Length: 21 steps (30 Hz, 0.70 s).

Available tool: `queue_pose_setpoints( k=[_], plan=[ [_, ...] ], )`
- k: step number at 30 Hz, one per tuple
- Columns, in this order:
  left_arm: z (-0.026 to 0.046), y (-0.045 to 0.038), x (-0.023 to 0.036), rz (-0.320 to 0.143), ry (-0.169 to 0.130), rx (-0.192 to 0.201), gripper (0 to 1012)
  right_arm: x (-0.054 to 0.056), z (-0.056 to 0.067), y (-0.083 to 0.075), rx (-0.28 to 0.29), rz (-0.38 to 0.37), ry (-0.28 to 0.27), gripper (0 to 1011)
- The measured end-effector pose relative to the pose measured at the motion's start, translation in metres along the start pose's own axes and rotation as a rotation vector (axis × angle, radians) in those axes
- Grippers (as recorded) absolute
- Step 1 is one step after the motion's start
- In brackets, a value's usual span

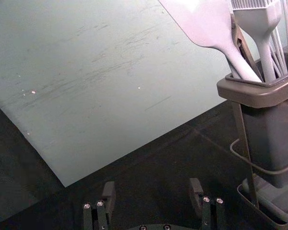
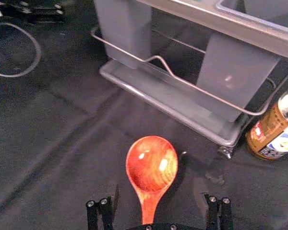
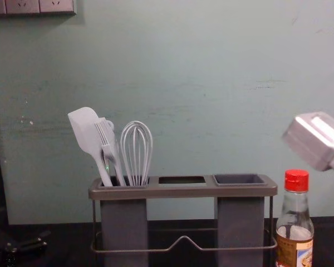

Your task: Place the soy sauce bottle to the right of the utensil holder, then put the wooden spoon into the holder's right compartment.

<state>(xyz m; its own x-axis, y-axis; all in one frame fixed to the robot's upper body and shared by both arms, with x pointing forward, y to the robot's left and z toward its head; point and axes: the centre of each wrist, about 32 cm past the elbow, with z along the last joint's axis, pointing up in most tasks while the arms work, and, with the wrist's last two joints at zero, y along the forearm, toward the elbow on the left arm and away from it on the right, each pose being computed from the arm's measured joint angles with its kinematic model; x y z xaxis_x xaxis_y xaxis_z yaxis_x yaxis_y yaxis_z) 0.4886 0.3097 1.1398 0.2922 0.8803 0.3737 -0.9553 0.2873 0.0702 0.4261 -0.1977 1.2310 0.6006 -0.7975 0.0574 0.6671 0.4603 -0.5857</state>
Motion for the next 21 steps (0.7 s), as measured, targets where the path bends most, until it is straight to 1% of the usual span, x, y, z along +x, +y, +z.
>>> queue_pose_setpoints(
  k=[1,2,3,8,17,21],
  plan=[
    [0.0,0.0,0.0,0.0,0.0,0.0,1005,-0.002,0.002,0.004,-0.014,-0.013,0.005,1004],
    [0.0,0.0,0.0,0.0,0.0,0.0,1005,-0.002,0.002,0.004,-0.014,-0.013,0.005,1004],
    [0.0,0.0,0.0,0.0,0.0,0.0,1005,-0.002,0.005,0.008,-0.022,-0.018,0.012,1004],
    [0.0,0.0,0.0,0.0,0.0,0.0,1005,0.002,0.013,0.023,-0.041,-0.007,0.029,1004],
    [0.0,0.0,0.0,0.0,0.0,0.0,1005,0.006,0.019,0.044,-0.07,0.027,0.053,1004],
    [0.0,0.0,0.0,0.0,0.0,0.0,1005,0.005,0.021,0.048,-0.073,0.027,0.051,1004]
  ],
)
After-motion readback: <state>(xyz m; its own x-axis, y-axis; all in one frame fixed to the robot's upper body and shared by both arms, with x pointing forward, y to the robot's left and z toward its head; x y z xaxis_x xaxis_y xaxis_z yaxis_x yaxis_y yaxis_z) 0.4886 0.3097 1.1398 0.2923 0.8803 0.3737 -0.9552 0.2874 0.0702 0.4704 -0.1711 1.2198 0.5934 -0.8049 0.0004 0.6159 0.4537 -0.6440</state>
